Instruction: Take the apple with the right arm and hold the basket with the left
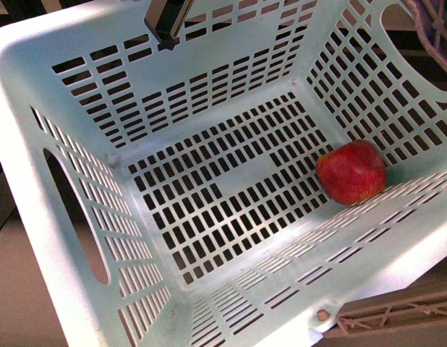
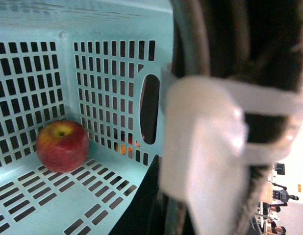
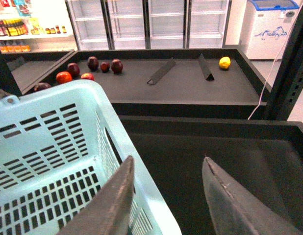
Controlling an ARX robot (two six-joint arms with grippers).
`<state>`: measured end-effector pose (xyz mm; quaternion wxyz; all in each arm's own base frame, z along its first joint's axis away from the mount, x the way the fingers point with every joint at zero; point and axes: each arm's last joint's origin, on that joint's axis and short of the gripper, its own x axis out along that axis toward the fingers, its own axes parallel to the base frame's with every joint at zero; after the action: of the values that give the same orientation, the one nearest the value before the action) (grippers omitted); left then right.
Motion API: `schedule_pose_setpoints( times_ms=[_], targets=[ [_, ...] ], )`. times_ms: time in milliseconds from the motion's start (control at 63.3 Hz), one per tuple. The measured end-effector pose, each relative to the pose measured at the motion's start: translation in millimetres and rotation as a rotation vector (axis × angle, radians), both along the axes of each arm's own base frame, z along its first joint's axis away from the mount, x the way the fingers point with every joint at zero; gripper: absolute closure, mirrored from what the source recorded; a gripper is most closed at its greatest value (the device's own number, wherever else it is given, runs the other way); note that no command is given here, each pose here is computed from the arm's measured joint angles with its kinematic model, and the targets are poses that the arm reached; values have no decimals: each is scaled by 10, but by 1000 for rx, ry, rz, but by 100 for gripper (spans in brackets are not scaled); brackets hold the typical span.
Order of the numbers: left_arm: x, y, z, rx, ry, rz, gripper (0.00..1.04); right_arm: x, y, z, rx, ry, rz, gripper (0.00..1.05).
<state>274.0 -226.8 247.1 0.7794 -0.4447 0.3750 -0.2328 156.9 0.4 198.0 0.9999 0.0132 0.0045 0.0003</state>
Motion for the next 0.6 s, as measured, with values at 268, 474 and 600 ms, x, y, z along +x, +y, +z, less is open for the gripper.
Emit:
schedule_pose_setpoints(
  times_ms=[268,474,600],
  targets=[
    [0,0,0,0,0,2,98,-210,-2,-167,-21,0,-1,103],
    [1,1,0,1,0,3,98,-287,-2,-218,-21,-1,-1,103],
    [1,1,0,1,0,3,98,-323,-2,-246,-21,-4,-1,103]
  ],
)
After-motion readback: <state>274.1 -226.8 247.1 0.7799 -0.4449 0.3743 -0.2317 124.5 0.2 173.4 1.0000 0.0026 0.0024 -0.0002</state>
